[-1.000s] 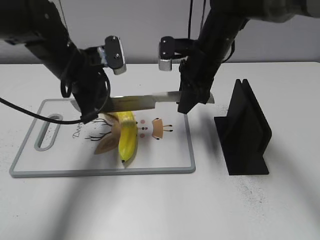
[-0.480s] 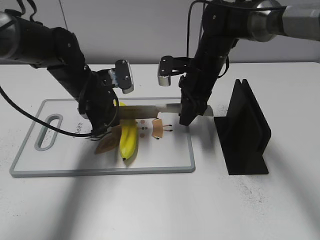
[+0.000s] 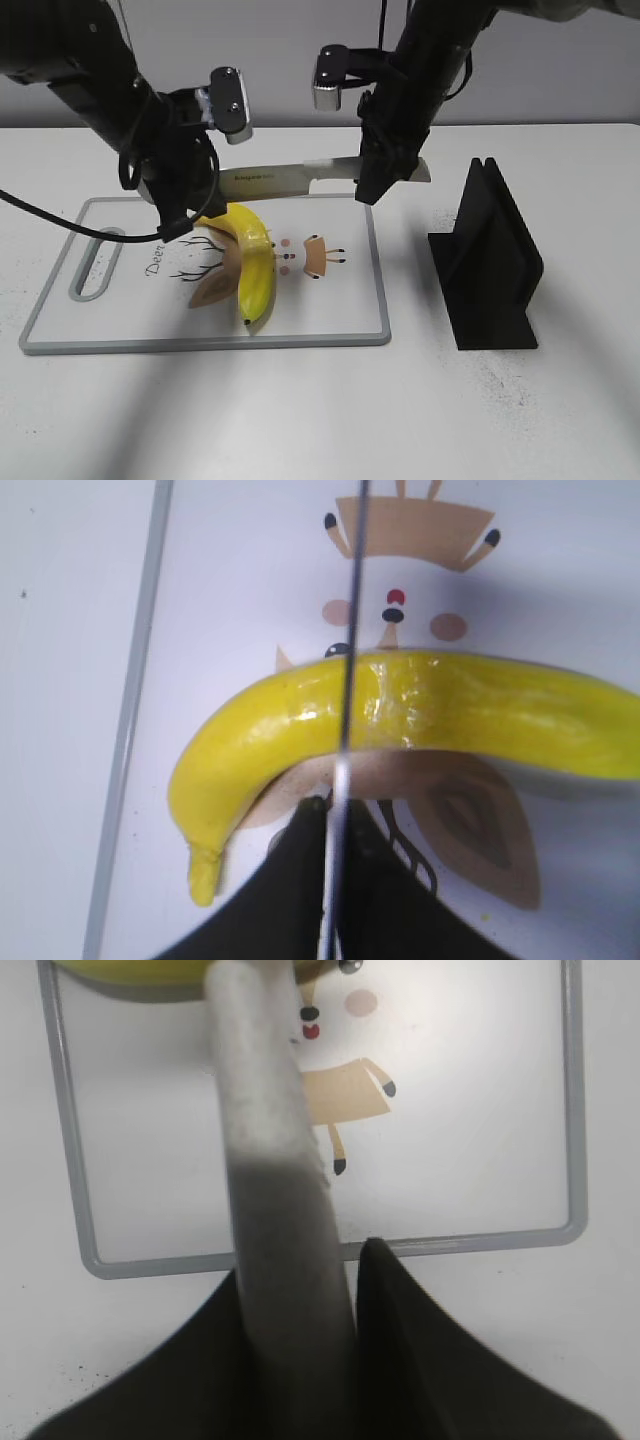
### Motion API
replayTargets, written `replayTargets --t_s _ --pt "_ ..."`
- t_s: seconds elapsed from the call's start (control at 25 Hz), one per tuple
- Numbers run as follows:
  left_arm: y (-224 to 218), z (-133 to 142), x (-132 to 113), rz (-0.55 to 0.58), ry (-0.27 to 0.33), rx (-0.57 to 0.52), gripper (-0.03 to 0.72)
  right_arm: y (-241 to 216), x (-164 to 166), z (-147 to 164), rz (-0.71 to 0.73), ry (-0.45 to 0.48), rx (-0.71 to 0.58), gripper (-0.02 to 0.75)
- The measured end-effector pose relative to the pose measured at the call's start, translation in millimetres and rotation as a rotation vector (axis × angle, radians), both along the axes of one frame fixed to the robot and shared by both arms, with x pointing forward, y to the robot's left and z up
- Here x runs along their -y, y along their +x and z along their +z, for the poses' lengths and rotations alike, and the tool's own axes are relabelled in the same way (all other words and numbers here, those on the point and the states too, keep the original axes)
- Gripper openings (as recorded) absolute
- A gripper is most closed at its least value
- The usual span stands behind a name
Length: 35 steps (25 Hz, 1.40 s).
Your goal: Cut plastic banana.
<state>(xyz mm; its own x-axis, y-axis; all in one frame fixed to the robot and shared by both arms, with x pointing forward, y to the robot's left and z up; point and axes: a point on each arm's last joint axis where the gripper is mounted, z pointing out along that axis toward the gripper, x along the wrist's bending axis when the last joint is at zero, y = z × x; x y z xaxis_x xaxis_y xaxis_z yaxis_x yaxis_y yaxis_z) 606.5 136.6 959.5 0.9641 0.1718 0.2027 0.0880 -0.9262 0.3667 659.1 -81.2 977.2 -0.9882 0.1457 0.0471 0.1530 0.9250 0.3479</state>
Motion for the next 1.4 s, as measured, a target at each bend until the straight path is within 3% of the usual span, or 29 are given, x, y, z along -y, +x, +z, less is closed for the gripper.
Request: replayTargets --t_s 0.4,0.64,0.76,0.88,1.0,1.12,1.4 --pt "-18.8 55.6 -6.3 -0.015 -0.034 0.063 -0.001 -10.6 1.7 46.5 0.001 0.051 0.082 0.217" --pt "-19.7 58.2 -6.9 -0.016 -0.033 0.069 0.017 -11.1 1.9 48.6 0.000 0.054 0.085 0.217" --pt "-20.3 57.7 -8.1 -0.021 -0.024 0.060 0.140 -10.3 3.7 48.0 -0.007 0.038 0.090 0.217" --pt "-21.2 57.9 -8.1 -0.022 -0.026 0.052 0.399 -9.8 4.6 47.9 -0.017 0.032 0.089 0.209" --pt "-22.4 60.7 -8.1 -0.019 -0.034 0.056 0.609 -9.6 5.0 47.8 -0.024 0.031 0.087 0.200" --pt "-26.8 75.8 -9.8 -0.018 -0.048 0.094 0.663 -9.3 5.7 47.8 -0.030 0.029 0.086 0.192" --pt "-44.3 143.6 -16.1 -0.004 -0.126 0.260 0.648 -6.0 11.7 48.2 -0.071 0.005 0.098 0.160"
